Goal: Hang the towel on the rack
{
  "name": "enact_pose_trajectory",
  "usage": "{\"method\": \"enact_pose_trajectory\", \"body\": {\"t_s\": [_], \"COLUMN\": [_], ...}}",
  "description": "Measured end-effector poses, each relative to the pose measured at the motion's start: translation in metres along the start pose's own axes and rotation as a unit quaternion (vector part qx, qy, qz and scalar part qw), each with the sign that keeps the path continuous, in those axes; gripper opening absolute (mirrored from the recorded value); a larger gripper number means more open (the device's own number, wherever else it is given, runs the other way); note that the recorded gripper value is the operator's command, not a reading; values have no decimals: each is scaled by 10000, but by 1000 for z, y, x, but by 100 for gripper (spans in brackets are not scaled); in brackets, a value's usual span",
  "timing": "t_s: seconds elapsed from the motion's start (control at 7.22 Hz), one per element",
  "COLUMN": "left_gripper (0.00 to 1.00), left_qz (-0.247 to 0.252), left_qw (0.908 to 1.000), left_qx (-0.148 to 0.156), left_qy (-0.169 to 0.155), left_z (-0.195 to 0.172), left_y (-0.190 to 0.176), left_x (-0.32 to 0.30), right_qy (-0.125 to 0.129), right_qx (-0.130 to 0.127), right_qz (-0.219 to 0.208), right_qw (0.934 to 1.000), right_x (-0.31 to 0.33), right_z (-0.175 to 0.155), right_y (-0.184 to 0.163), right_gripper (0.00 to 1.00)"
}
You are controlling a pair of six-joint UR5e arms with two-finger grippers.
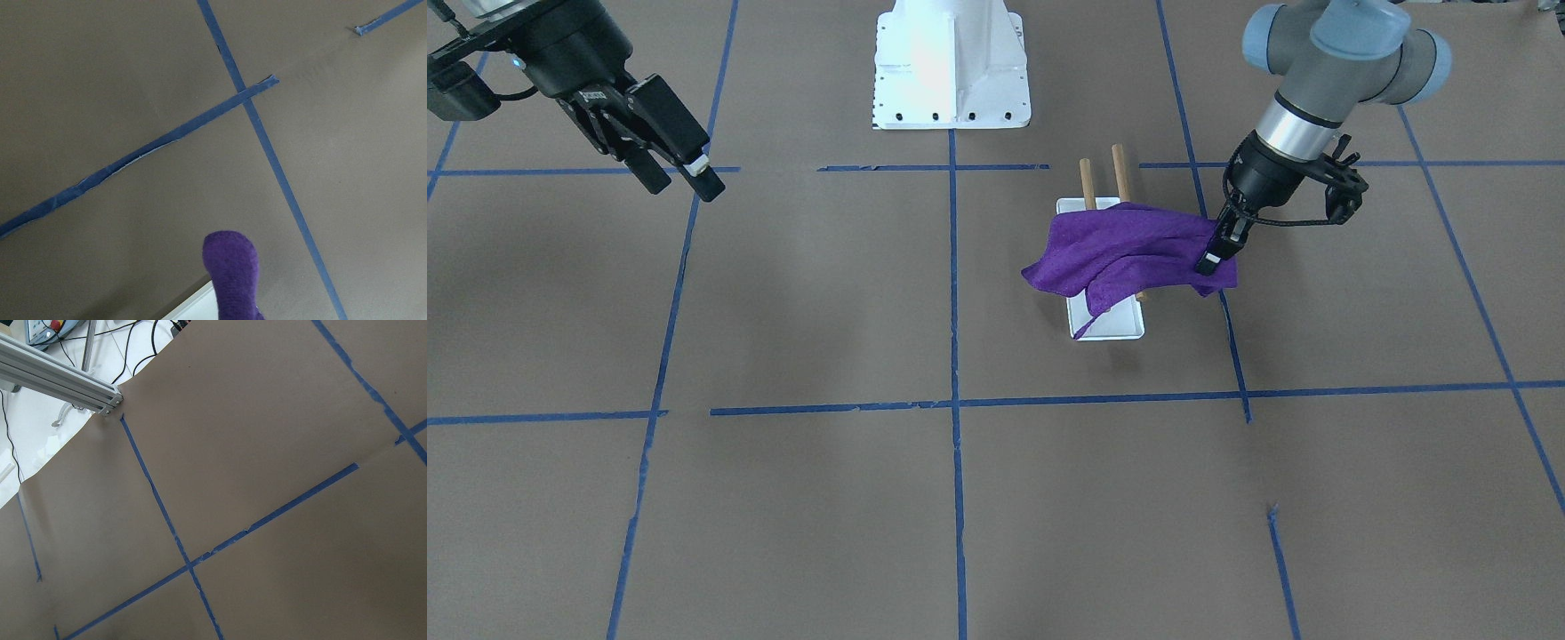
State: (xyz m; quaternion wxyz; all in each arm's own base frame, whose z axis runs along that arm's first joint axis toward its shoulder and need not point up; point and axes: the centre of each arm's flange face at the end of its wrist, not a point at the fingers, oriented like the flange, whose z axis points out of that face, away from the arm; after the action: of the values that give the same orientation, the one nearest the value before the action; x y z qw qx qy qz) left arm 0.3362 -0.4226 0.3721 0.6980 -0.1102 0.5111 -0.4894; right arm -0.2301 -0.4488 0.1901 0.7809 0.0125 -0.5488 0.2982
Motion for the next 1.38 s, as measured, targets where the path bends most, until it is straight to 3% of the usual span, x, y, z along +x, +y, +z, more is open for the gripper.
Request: {"method": "enact_pose_trajectory", "body": {"t_s": [0.42,0.55,0.83,0.97,1.11,1.38], "left_gripper": [100,100,100,100,100,100], "left_qz": [10,181,1021,1700,2444,3654], "left_qw": [10000,9998,9945,9847,9682,9284], "left_qx": [37,59,214,382,521,604], "left_qy": [-69,-88,-31,-25,-118,-297], "left_z": [8,9,0,-10,-27,-72], "left_y": [-2,-5,-26,-51,-87,-162], "left_x": [-2,-3,4,6,1,-1], "right_qy": [17,37,218,446,695,1075], "right_qx": [2,9,83,110,85,-88], "right_qz": [13,24,-151,-509,-913,-1469], "right_qw": [10000,10000,9996,9976,9934,9833], "right_x": [1,2,22,49,80,148], "right_z": [1,2,5,5,2,-12], "right_y": [-1,-2,-19,-41,-71,-144], "right_gripper": [100,100,100,100,100,100]}}
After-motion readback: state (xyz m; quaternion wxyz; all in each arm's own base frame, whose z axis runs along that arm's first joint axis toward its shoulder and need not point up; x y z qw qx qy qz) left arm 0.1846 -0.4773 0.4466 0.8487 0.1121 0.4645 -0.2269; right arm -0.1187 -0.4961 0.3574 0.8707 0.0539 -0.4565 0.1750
